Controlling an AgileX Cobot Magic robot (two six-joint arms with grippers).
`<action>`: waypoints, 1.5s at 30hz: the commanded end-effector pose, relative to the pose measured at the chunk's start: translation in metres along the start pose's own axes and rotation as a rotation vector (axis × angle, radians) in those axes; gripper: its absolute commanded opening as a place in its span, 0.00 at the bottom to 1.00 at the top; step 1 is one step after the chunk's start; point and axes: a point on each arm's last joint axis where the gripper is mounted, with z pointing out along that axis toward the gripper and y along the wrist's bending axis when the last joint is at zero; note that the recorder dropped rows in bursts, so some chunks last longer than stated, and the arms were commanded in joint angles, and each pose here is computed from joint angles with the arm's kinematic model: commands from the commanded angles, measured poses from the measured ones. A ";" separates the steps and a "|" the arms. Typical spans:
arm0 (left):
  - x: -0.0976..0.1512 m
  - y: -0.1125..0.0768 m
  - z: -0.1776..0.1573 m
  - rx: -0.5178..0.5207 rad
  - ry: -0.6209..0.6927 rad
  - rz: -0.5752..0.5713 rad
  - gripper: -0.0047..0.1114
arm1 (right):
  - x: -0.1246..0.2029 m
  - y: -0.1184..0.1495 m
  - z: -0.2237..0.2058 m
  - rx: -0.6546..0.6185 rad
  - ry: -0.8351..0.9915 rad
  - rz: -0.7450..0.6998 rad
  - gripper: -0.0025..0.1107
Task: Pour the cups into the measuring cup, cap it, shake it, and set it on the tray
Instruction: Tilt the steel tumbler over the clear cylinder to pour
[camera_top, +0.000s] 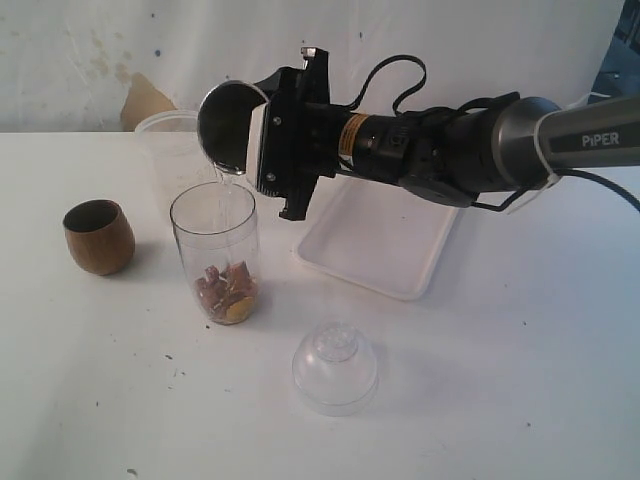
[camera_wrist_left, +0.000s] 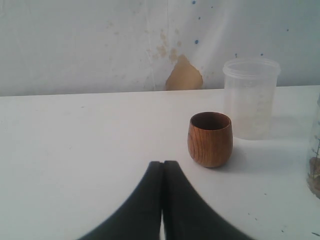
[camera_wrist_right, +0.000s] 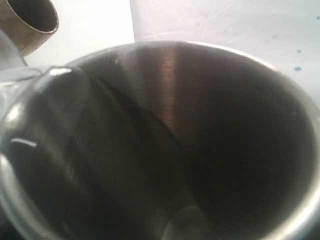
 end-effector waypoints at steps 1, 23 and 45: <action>0.000 0.000 0.000 0.000 -0.012 -0.002 0.04 | -0.010 -0.012 -0.002 0.055 -0.062 -0.030 0.02; 0.000 0.000 0.000 0.000 -0.012 -0.002 0.04 | -0.013 -0.015 -0.001 0.077 -0.074 -0.249 0.02; 0.000 0.000 0.000 0.000 -0.012 -0.002 0.04 | -0.015 -0.027 0.001 0.103 -0.062 -0.320 0.02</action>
